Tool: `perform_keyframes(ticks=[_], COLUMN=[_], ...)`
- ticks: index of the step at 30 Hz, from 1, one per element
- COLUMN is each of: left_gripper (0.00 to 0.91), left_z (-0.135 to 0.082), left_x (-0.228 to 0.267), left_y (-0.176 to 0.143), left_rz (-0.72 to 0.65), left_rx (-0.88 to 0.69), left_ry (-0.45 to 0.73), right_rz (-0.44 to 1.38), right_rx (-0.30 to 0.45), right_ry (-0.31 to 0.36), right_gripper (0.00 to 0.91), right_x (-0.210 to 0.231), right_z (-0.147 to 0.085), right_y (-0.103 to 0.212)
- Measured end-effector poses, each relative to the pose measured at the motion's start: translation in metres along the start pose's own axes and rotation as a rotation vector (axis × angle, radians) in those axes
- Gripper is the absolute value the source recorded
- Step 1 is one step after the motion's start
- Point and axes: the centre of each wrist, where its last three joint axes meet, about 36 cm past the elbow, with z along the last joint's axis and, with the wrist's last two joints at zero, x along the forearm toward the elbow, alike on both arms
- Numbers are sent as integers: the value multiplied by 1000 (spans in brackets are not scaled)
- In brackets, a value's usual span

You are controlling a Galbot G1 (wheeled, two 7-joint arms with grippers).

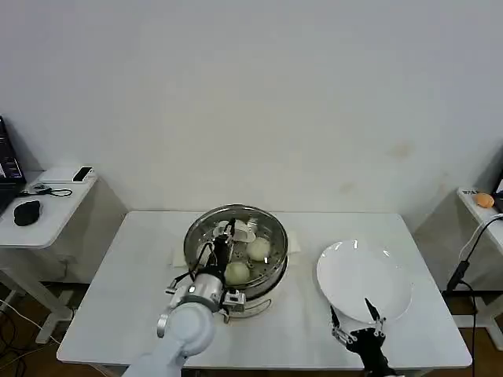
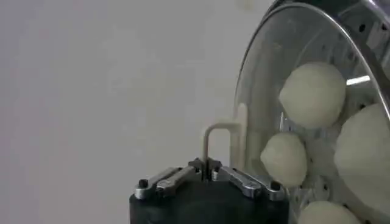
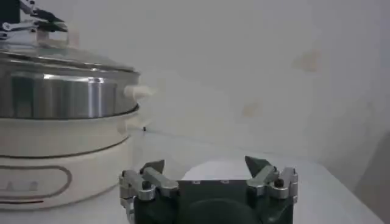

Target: Take steamed baozi put them in steamer then cover it.

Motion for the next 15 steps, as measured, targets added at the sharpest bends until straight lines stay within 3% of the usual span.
perform_keyframes(ticks=[15], left_gripper=[0], left_z=[-1], left_x=[-1], left_y=[-1], left_rz=[8], left_rx=[-4], left_ry=[-1], right_rz=[-3], right_rx=[0], right_ry=[5], right_gripper=[907], right_x=[-1], right_z=[2], right_y=[1])
